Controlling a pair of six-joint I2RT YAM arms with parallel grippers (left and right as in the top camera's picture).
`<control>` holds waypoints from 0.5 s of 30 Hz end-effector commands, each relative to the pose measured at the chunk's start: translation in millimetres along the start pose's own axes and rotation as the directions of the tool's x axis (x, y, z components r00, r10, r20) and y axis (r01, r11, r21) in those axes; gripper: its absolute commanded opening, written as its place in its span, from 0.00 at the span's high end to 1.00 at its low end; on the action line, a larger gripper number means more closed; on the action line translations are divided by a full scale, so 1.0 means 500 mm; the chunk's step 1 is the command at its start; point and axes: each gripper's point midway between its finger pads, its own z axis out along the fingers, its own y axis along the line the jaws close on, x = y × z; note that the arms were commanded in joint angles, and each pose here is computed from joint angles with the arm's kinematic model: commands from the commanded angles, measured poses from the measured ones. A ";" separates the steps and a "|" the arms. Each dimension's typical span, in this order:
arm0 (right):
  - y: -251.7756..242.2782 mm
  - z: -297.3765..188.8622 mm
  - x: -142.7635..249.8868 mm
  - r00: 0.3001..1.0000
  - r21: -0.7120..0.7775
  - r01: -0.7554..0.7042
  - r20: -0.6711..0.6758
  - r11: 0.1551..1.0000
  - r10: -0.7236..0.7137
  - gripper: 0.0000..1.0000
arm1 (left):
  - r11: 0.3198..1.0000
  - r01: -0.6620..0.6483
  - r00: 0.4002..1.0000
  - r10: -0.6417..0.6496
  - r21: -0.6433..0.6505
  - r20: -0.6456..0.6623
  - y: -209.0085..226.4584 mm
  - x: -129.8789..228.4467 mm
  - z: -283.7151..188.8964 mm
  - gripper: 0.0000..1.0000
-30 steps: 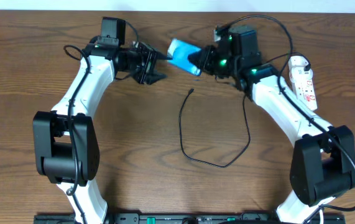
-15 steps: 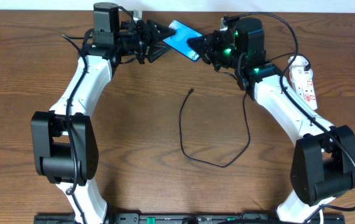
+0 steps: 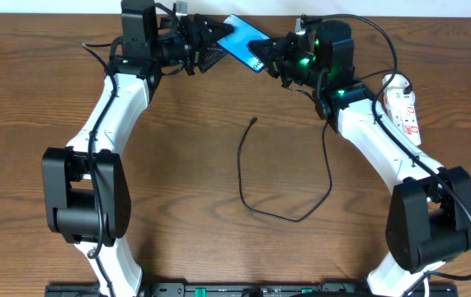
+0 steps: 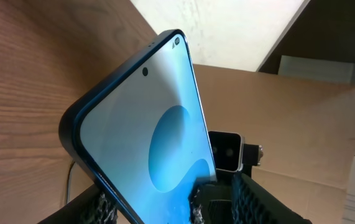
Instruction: Plug charger to phone and switch on socket
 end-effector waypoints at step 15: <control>0.051 0.001 0.026 0.991 -0.071 -0.122 -0.063 0.990 0.118 0.99 | 0.999 -0.024 0.998 0.021 0.048 0.064 -0.054 -0.024 -0.023 0.44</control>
